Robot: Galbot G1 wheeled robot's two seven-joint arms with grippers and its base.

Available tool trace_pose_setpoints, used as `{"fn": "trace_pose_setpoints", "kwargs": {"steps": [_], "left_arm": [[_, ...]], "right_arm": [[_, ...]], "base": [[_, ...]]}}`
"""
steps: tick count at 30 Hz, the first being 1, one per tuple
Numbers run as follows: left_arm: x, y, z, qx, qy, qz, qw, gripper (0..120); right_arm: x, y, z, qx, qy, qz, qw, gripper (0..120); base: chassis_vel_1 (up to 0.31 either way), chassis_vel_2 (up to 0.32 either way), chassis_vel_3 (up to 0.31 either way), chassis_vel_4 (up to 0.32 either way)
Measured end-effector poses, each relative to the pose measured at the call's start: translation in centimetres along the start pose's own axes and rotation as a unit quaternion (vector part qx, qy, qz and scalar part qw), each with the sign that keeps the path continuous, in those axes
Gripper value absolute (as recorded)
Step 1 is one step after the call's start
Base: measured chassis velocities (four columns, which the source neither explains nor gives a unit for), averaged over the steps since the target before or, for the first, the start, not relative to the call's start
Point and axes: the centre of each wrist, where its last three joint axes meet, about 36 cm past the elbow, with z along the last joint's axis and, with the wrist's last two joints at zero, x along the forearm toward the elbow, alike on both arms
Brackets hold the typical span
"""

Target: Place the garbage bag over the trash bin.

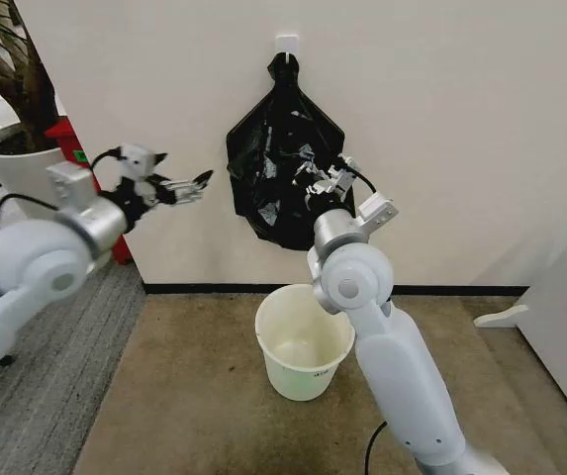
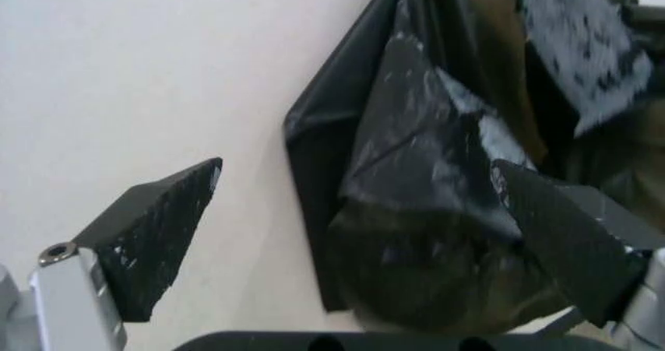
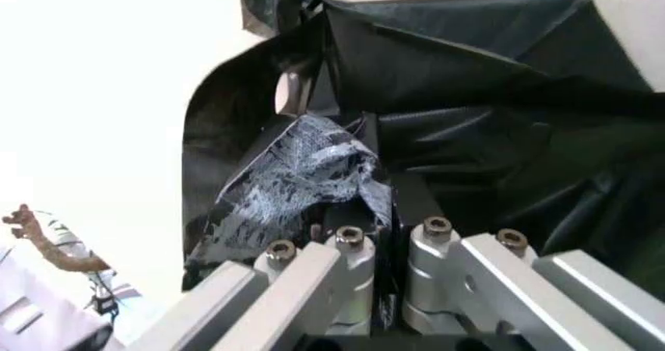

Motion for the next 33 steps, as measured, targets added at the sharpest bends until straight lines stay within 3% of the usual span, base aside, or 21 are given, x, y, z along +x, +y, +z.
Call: {"fn": "trace_pose_setpoints", "kwargs": {"steps": [5, 12, 17, 26, 33], "left_arm": [[-2.5, -1.6, -1.3, -0.012, 0.012, 0.01, 0.9998, 100], [-6.0, -3.9, -0.5, -0.032, 0.049, 0.033, 0.9977, 100], [-8.7, -5.7, -0.6, -0.081, 0.059, 0.035, 0.9944, 100], [-9.8, -6.3, -0.2, -0.147, 0.085, 0.048, 0.9843, 100], [-10.0, -7.8, -0.2, -0.154, 0.08, 0.085, 0.9811, 100]], "right_arm": [[-0.1, -0.4, -0.3, 0.003, -0.004, 0.003, 1.0, 0], [0.1, -0.6, -0.9, -0.001, -0.009, 0.003, 1.0, 0], [0.5, -0.9, -1.1, -0.002, -0.012, 0.006, 1.0, 0], [0.8, -1.0, -1.0, -0.007, -0.011, 0.006, 1.0, 0], [0.6, -0.8, -1.0, -0.006, -0.011, 0.001, 1.0, 0]], "base": [[0.0, 0.0, 0.0, 0.0], [0.0, 0.0, 0.0, 0.0], [0.0, 0.0, 0.0, 0.0], [0.0, 0.0, 0.0, 0.0], [0.0, 0.0, 0.0, 0.0]]}}
